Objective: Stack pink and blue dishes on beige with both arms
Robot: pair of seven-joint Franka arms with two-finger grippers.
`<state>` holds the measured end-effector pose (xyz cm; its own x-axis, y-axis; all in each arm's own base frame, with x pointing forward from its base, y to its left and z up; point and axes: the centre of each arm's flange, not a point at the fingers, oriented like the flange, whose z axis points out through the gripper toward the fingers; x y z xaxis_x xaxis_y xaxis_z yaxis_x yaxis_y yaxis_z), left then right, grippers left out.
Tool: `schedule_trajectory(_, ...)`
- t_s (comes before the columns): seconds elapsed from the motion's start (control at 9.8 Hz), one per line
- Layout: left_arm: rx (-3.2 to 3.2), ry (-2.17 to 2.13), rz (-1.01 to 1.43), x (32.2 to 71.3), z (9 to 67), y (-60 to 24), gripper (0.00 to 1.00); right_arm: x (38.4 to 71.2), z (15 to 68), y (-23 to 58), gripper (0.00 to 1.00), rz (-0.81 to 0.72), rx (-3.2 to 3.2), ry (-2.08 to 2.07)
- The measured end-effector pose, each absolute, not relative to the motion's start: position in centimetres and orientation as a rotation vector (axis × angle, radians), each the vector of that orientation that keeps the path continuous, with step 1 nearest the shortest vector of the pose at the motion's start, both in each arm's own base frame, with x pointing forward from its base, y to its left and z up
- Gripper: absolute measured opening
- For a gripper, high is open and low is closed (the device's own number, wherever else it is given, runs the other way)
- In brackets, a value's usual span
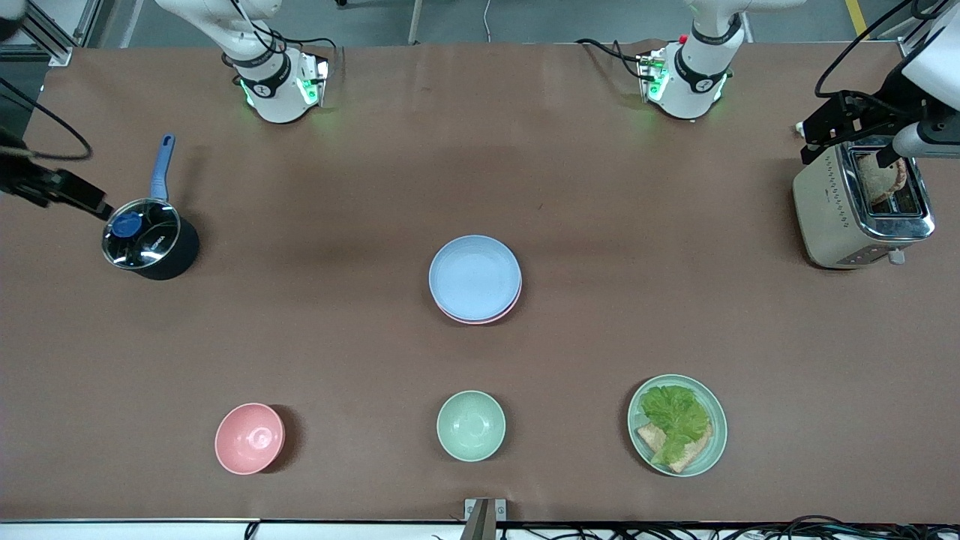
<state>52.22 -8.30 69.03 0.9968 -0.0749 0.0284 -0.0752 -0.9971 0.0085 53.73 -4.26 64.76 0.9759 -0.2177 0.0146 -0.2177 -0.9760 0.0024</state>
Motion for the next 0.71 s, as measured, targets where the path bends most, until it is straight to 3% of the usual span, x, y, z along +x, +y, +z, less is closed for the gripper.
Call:
schedule_trajectory(0.2,3.13,-0.116,0.044,52.2,69.0,-8.3,1.0,52.0,68.7,-5.7,1.0,0.063,3.121,-0.319)
schedule_trajectory(0.71,3.13,-0.117,0.044,52.2,69.0,-8.3,1.0,52.4,68.4,-5.2,1.0,0.046,3.124,-0.296)
